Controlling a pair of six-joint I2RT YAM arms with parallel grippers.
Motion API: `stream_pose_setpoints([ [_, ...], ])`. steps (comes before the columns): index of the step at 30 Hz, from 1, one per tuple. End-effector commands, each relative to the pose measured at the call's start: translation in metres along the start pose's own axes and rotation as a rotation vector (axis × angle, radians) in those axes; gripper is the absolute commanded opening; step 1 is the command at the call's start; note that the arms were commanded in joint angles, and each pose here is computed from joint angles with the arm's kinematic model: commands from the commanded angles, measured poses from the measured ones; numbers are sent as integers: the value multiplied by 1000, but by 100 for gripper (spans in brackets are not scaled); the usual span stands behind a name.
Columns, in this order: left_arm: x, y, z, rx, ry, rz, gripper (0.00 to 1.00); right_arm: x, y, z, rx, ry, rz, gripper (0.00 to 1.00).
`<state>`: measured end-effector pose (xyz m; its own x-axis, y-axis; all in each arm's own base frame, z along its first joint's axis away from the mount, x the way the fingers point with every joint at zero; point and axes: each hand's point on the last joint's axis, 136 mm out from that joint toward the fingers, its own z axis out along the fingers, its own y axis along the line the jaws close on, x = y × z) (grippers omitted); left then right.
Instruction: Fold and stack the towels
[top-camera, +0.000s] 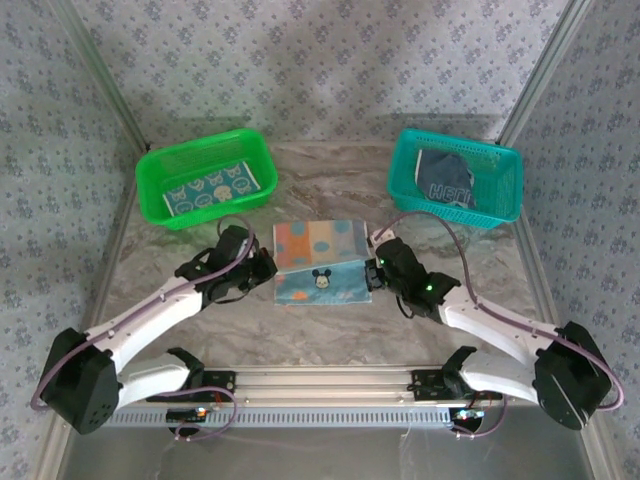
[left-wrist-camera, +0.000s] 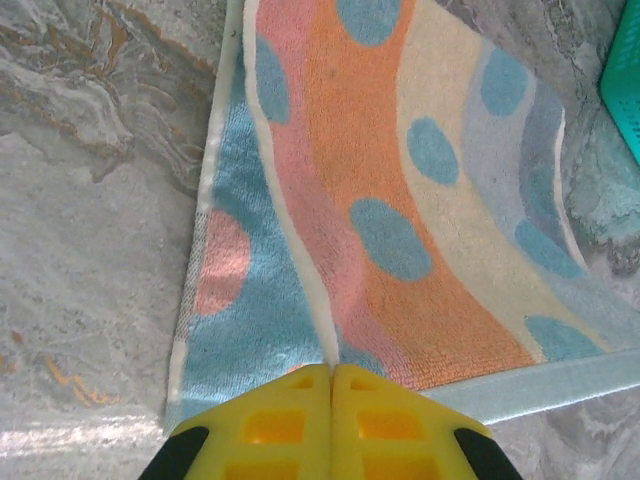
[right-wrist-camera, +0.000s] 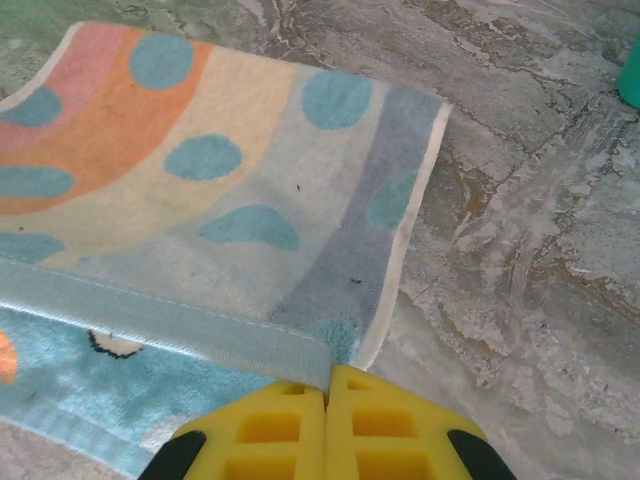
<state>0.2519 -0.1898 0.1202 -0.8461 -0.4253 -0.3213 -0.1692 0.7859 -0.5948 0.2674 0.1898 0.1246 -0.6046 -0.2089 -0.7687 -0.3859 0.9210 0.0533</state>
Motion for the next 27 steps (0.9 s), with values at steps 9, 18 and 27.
stream_pose_setpoints([
  [9, 15, 21, -2, -46, -1, -29, 0, 37, -7, -1, 46, 67, 33, 5],
  [18, 48, 41, 13, -67, 41, -48, 35, 72, 1, 1, 10, 141, 89, 54],
  [27, 49, 60, 3, -141, 20, 28, 53, 81, 3, -6, -9, 169, 229, 48],
])
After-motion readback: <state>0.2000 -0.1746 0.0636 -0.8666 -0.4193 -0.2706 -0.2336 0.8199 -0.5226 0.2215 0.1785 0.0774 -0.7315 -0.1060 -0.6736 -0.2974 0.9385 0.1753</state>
